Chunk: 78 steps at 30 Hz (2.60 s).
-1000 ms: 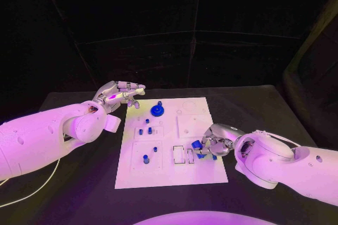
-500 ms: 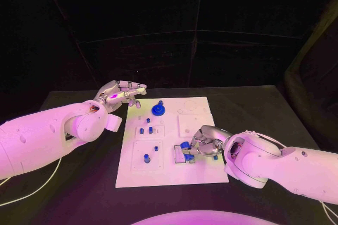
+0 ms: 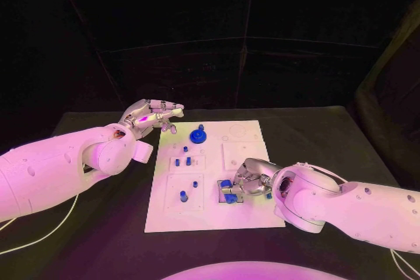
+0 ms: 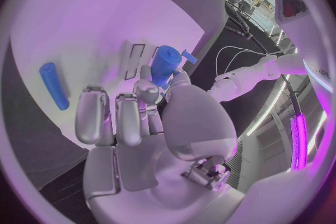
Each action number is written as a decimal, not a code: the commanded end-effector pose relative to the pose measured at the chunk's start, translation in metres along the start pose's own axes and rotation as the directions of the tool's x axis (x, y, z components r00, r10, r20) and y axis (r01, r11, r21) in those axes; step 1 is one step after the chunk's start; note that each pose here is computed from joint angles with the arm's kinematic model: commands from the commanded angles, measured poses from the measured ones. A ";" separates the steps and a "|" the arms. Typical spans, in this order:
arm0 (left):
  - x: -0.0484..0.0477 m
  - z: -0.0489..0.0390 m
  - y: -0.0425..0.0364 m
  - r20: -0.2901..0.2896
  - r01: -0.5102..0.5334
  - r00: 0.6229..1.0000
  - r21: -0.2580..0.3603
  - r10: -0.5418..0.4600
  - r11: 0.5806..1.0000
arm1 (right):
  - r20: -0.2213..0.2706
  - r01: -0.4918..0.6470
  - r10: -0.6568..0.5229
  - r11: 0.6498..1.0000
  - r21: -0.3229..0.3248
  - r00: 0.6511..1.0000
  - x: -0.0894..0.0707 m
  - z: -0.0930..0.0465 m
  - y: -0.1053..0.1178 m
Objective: Assemble the parts on the task board
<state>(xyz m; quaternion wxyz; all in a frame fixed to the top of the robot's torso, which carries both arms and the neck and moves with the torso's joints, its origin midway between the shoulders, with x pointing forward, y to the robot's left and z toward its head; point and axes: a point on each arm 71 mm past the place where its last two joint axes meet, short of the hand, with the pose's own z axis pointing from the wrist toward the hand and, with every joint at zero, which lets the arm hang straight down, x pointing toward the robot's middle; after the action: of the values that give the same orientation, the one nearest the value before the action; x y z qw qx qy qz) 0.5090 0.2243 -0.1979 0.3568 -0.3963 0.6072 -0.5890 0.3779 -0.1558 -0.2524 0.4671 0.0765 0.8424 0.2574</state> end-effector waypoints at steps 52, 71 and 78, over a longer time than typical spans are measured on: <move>-0.0006 -0.0008 -0.0011 -0.007 0.006 1.000 0.001 -0.006 1.000 | 0.066 0.121 -0.117 0.991 -0.060 0.991 -0.005 -0.001 0.006; -0.0003 -0.0007 -0.0010 -0.009 0.006 1.000 0.000 -0.006 1.000 | 0.027 0.153 -0.152 0.986 -0.064 0.988 0.000 0.000 0.010; -0.0007 -0.0010 -0.0010 -0.008 0.006 1.000 -0.001 -0.006 1.000 | 0.045 0.159 -0.157 0.987 -0.027 0.986 -0.002 0.002 0.007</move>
<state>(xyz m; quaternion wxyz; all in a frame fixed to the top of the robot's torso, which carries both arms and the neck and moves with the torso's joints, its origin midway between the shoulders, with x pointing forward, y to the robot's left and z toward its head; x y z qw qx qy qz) 0.5086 0.2264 -0.1981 0.3565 -0.3976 0.6084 -0.5871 0.3793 -0.1484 -0.2487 0.5007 0.0092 0.8303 0.2447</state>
